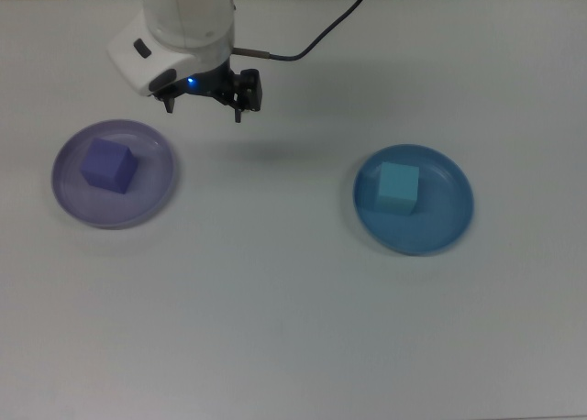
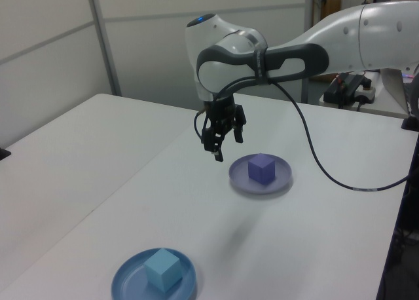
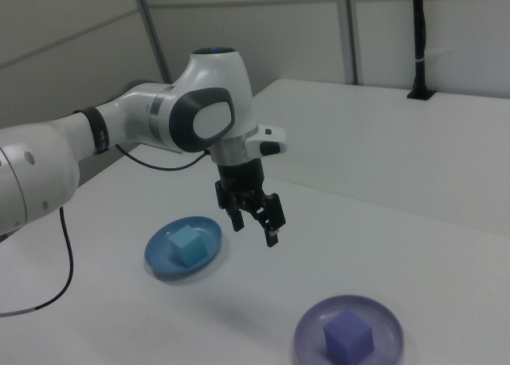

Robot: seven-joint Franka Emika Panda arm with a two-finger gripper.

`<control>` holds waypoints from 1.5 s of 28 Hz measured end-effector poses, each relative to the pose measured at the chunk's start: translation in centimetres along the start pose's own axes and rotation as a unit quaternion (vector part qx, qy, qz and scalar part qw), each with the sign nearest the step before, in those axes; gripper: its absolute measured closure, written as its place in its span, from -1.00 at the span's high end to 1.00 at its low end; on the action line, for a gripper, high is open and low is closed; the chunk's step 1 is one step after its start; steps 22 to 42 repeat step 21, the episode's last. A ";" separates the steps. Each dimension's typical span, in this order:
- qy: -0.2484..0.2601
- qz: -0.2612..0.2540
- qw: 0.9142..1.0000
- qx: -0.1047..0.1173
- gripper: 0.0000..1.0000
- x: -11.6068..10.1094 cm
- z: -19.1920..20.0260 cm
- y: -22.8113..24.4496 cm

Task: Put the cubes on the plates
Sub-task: 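Open the gripper and lift it away from the blue plate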

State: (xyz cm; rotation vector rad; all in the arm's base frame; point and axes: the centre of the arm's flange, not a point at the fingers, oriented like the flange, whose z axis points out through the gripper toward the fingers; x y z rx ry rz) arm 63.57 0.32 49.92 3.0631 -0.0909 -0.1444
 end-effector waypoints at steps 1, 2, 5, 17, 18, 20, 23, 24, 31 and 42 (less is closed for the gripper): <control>0.001 0.000 1.000 0.001 1.00 0.0 -0.1 0.2; 0.002 0.001 1.000 0.002 1.00 -0.1 -0.3 0.4; 0.006 0.001 1.000 0.008 1.00 -0.3 -0.8 1.0; 0.008 0.004 1.000 0.011 1.00 -0.6 -1.3 1.4; 0.008 0.004 1.000 0.011 1.00 -0.6 -1.3 1.4; 0.008 0.004 1.000 0.011 1.00 -0.6 -1.3 1.4; 0.008 0.004 1.000 0.011 1.00 -0.6 -1.3 1.4; 0.008 0.004 1.000 0.011 1.00 -0.6 -1.3 1.4; 0.008 0.004 1.000 0.011 1.00 -0.6 -1.3 1.4; 0.008 0.004 1.000 0.011 1.00 -0.6 -1.3 1.4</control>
